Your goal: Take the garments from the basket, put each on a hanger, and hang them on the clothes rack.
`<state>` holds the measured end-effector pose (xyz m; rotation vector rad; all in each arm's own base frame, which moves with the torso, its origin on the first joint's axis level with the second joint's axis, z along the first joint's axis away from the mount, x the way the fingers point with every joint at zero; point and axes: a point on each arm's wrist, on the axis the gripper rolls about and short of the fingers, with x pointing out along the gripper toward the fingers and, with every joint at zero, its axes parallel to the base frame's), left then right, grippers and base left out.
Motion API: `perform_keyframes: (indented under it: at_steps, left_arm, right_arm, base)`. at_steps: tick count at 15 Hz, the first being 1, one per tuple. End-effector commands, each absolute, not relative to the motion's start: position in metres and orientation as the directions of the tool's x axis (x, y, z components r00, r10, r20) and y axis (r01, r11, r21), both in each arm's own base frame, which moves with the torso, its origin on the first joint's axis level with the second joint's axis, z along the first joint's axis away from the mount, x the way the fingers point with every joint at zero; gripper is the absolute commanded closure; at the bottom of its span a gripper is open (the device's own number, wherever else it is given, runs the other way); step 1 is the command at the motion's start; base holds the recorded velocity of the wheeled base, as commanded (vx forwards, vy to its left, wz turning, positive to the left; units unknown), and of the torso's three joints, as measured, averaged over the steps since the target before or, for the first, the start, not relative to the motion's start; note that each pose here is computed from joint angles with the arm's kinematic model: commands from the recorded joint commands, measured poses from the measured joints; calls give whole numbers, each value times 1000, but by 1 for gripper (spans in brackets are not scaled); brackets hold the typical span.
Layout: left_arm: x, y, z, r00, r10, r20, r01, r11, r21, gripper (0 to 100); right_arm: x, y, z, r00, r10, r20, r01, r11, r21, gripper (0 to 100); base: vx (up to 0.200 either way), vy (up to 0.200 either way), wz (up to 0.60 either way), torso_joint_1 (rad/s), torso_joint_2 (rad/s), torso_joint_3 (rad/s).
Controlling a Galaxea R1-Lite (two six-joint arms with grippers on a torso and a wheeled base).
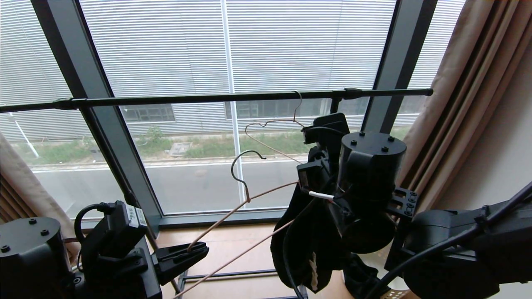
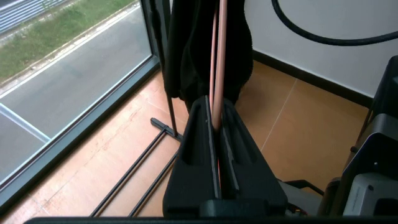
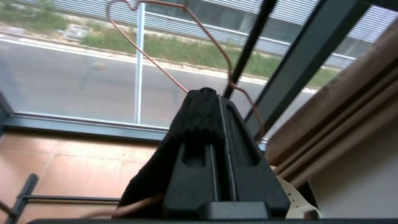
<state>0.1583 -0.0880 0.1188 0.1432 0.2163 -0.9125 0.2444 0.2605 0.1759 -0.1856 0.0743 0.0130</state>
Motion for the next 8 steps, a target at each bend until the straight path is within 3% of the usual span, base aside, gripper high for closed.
perform_keyframes:
  at_steps: [1,8]
  left_arm:
    - [160,-88,115,590,-764,-264,795,606,22,100]
    - [163,-87,112,596,-755,-273,788,616,18,100]
  right_arm:
    - [243,265,173,997,18,-80,-33,982,-188,100]
    - [219,279,185,998,47,-29,-50,991,-126,100]
  base:
    - [0,0,0,0,0,0]
    - [0,0,0,0,0,0]
